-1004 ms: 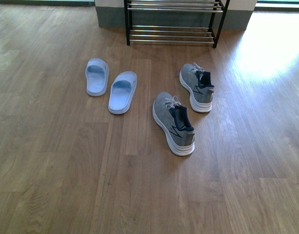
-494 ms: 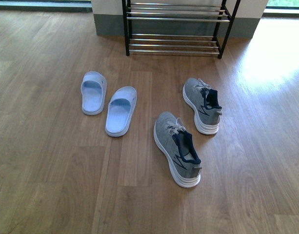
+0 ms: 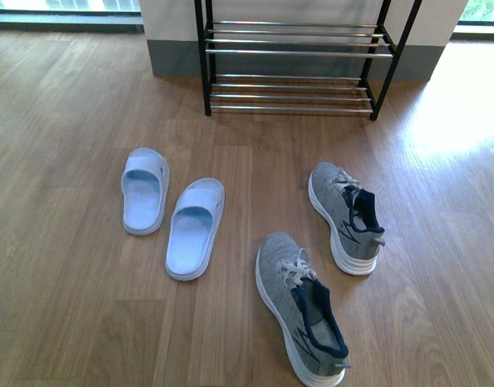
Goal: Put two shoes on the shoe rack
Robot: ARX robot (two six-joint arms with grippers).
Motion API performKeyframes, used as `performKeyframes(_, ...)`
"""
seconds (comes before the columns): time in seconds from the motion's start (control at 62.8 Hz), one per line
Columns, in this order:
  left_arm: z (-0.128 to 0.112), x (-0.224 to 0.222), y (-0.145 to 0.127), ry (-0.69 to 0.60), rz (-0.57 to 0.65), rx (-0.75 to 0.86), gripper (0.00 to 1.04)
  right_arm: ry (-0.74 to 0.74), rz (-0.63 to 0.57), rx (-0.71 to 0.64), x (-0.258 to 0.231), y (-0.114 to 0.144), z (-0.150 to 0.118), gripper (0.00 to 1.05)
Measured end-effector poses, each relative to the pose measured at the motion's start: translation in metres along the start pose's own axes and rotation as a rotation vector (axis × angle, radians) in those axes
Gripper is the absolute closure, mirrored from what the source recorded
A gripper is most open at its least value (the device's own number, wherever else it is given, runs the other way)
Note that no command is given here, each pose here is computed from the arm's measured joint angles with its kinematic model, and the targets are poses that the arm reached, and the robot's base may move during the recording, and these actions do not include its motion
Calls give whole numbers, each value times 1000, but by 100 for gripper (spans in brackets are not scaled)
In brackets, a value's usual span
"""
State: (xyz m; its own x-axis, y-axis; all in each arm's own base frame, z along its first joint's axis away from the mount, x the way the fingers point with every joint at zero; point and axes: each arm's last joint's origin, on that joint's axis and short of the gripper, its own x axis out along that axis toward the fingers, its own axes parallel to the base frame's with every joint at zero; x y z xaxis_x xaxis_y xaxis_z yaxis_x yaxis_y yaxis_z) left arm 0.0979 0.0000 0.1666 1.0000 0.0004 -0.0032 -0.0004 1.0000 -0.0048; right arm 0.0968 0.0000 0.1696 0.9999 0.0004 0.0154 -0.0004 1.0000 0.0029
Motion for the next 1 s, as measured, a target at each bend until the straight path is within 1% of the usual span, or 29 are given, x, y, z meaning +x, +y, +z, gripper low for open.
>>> performKeyframes(0.606, 0, 0, 0, 0, 0, 0, 9, 2, -4, 1, 0, 0, 0, 9)
performKeyframes(0.669, 0, 0, 0, 0, 0, 0, 9, 82, -91, 39, 2, 0, -4, 9)
performKeyframes(0.717, 0, 0, 0, 0, 0, 0, 9, 133, -133, 46, 5, 1, -6, 9)
performKeyframes(0.876, 0, 0, 0, 0, 0, 0, 9, 221, -102, 66, 30, 4, 5, 9)
performKeyframes(0.924, 0, 0, 0, 0, 0, 0, 9, 259, -101, 67, 47, 3, 8, 9)
performKeyframes(1.004, 0, 0, 0, 0, 0, 0, 9, 325, -104, 67, 78, 0, 4, 9)
